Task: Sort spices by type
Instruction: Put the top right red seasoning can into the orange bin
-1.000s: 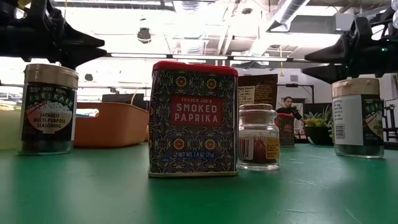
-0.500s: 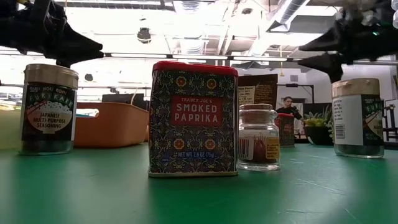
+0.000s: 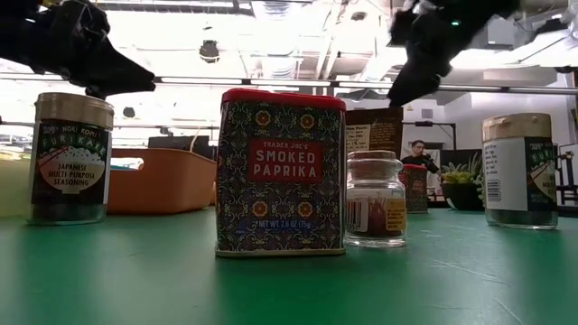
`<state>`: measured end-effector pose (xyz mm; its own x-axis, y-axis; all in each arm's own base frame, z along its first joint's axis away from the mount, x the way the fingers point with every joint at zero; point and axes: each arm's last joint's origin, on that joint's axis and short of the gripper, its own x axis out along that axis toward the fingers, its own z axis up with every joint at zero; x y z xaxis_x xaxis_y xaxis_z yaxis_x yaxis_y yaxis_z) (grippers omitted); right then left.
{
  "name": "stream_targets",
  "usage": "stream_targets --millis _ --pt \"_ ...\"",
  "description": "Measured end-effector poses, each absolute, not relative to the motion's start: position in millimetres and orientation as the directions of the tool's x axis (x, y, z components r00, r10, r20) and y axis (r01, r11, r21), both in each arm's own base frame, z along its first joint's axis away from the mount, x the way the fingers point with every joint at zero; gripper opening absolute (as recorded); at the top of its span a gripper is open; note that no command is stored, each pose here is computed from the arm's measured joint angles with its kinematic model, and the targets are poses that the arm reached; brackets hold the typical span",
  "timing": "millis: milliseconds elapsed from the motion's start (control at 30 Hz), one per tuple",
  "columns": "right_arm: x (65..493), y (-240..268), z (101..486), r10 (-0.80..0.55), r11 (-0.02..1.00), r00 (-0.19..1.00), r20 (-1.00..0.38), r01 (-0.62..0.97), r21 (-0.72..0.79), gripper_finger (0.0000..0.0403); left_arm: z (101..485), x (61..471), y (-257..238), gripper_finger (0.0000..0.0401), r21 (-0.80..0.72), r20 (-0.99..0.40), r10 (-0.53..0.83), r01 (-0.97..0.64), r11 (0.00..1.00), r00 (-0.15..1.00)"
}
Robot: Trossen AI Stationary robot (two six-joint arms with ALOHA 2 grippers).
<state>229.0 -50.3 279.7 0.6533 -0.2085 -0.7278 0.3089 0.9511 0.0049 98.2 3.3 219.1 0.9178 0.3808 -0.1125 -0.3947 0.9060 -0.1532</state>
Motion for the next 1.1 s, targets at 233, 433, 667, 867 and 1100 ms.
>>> stream_targets --millis 233,433,667,867,1100 --pt "268 -63 286 -0.187 0.968 0.397 -0.898 0.229 -0.1 0.0263 218 100 3 0.0153 -0.144 -0.127 0.364 -0.38 0.914 0.923" --pt "289 -66 284 -0.185 0.975 0.301 -0.935 0.173 -0.138 0.0266 218 100 2 0.0185 -0.147 -0.126 0.353 -0.369 0.918 0.927" --pt "293 -60 286 -0.386 0.921 0.234 -0.893 0.048 -0.386 0.0265 218 100 0 0.0199 -0.152 -0.128 0.338 -0.355 0.922 0.932" --pt "293 -58 287 -0.412 0.898 0.229 -0.882 -0.062 -0.435 0.0265 218 100 0 0.02 -0.16 -0.132 0.338 -0.356 0.921 0.932" --pt "297 -68 277 -0.381 0.91 0.198 -0.903 -0.091 -0.403 0.0268 217 100 0 0.02 -0.177 -0.132 0.334 -0.354 0.919 0.933"
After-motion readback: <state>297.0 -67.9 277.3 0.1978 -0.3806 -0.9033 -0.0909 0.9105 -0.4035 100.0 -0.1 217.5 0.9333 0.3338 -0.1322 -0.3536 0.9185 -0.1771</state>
